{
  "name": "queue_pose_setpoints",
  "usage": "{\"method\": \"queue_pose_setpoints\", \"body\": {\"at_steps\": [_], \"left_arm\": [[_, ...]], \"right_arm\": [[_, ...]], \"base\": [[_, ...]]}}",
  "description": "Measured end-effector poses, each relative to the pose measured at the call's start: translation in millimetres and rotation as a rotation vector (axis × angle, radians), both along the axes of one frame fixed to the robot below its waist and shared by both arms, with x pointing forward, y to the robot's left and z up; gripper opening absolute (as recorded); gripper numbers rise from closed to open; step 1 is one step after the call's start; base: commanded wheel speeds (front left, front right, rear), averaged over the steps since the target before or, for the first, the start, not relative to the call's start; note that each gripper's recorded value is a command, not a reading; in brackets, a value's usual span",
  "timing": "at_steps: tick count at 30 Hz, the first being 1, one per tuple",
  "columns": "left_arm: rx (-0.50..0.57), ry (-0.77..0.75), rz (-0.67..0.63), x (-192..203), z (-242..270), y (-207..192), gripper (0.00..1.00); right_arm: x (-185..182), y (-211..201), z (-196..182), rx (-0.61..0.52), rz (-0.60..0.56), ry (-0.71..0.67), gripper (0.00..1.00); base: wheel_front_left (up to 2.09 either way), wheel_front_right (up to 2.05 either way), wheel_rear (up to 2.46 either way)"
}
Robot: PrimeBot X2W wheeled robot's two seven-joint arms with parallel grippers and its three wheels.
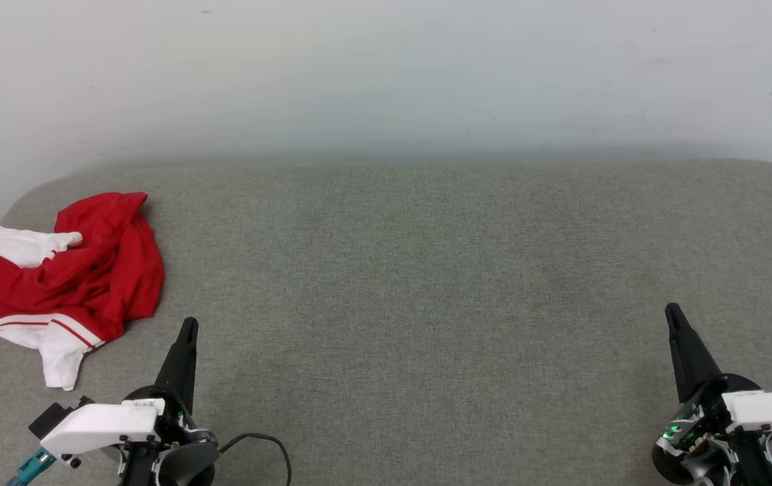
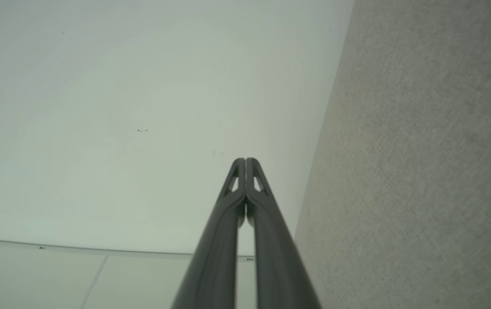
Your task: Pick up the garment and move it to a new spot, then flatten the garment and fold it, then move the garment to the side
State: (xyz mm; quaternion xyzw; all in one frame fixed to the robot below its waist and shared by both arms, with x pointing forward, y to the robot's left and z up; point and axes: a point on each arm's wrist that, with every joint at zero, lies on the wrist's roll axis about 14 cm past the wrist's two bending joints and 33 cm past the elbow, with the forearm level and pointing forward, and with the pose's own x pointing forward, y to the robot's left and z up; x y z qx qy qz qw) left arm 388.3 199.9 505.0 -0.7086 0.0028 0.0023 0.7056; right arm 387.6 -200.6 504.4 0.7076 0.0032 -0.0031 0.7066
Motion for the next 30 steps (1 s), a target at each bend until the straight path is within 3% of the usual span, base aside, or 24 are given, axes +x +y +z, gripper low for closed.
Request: {"method": "queue_pose_setpoints", "body": {"at_steps": [28, 29, 30], "left_arm": [[0.0, 0.0, 0.0, 0.0, 0.1, -0.1, 0.0], [0.0, 0.0, 0.0, 0.0, 0.0, 0.1, 1.0], [-0.001, 0.009, -0.001, -0.9, -2.8, -0.4, 1.0]], "right_arm": [[0.0, 0.0, 0.1, 0.0, 0.0, 0.0, 0.0], [0.0, 0.0, 0.0, 0.0, 0.0, 0.0, 1.0], [-1.1, -0.1, -2.9, 0.001, 0.0, 0.009, 1.0]], "base": [[0.0, 0.0, 0.0], [0.0, 0.0, 0.0], [0.0, 0.0, 0.0]]}}
